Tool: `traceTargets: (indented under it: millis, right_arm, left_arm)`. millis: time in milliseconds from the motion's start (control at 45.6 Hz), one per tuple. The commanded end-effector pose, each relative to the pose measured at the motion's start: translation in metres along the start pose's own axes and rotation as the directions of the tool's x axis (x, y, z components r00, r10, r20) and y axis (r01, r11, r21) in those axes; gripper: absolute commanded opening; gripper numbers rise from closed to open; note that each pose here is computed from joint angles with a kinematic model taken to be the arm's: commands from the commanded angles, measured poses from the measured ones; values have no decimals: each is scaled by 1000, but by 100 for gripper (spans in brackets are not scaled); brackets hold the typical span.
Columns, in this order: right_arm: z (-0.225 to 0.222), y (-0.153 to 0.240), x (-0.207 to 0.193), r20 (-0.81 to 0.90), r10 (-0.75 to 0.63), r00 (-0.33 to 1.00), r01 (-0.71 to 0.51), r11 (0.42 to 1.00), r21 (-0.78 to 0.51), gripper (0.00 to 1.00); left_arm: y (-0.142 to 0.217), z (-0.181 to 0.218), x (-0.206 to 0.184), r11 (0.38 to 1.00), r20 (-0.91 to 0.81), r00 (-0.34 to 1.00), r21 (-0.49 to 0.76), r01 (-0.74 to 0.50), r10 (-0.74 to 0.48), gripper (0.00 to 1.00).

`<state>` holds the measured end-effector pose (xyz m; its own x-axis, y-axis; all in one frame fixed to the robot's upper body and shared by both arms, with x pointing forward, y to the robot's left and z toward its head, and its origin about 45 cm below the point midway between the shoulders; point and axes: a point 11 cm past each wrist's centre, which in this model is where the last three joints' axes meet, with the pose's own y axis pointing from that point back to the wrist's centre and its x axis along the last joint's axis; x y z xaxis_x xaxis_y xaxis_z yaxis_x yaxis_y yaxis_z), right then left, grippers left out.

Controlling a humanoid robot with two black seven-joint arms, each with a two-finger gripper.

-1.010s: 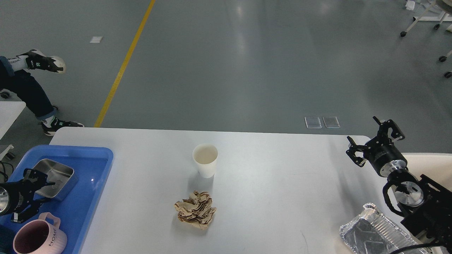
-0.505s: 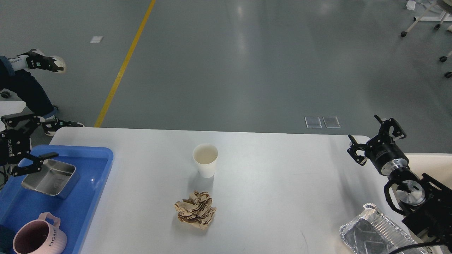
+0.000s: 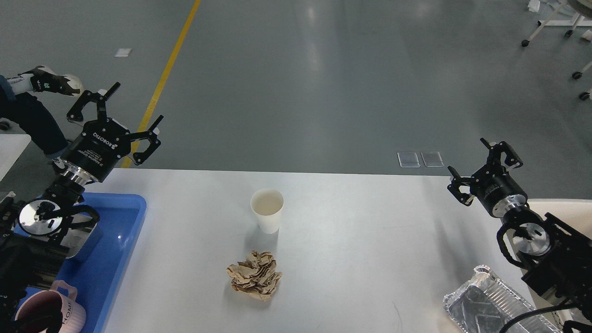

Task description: Tidy desktop

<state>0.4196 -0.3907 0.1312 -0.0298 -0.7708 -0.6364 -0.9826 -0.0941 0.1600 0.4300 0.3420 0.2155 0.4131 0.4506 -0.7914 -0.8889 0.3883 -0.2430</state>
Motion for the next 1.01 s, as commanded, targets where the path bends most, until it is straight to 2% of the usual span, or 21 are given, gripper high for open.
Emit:
traceTargets:
  millis: [0, 241, 483, 571, 681, 768, 900, 988]
  right_arm:
    - [-1, -2, -3, -11, -4, 1000, 4, 1000, -3, 100]
    - [2, 0, -1, -9, -10, 1000, 10, 1000, -10, 100]
    - [0, 0, -2, -26, -17, 1000, 16, 1000, -11, 100]
    - [8, -5, -13, -148, -70, 987, 57, 994, -94, 100]
    - [17, -12, -27, -319, -159, 934, 90, 972, -218, 100]
    - [16, -13, -33, -395, -213, 894, 106, 955, -276, 100]
    - [-3, -1, -35, -508, -313, 803, 134, 924, -358, 100]
    - [-26, 25, -42, -587, -430, 686, 166, 878, -449, 100]
  left_arm:
    - [1, -14, 7, 994, -135, 990, -101, -49, 35, 98]
    - [-1, -15, 9, 970, -264, 964, -233, -74, 10, 98]
    - [4, -41, 29, 960, -358, 926, -198, -200, 119, 98]
    - [12, -52, 41, 952, -371, 910, -161, -260, 186, 98]
    - [22, -67, 49, 952, -358, 904, -108, -287, 232, 98]
    - [30, -82, 53, 953, -339, 903, -53, -299, 264, 98]
    - [32, -95, 52, 956, -322, 906, -8, -293, 275, 98]
    - [39, -104, 55, 952, -316, 902, 19, -304, 294, 98]
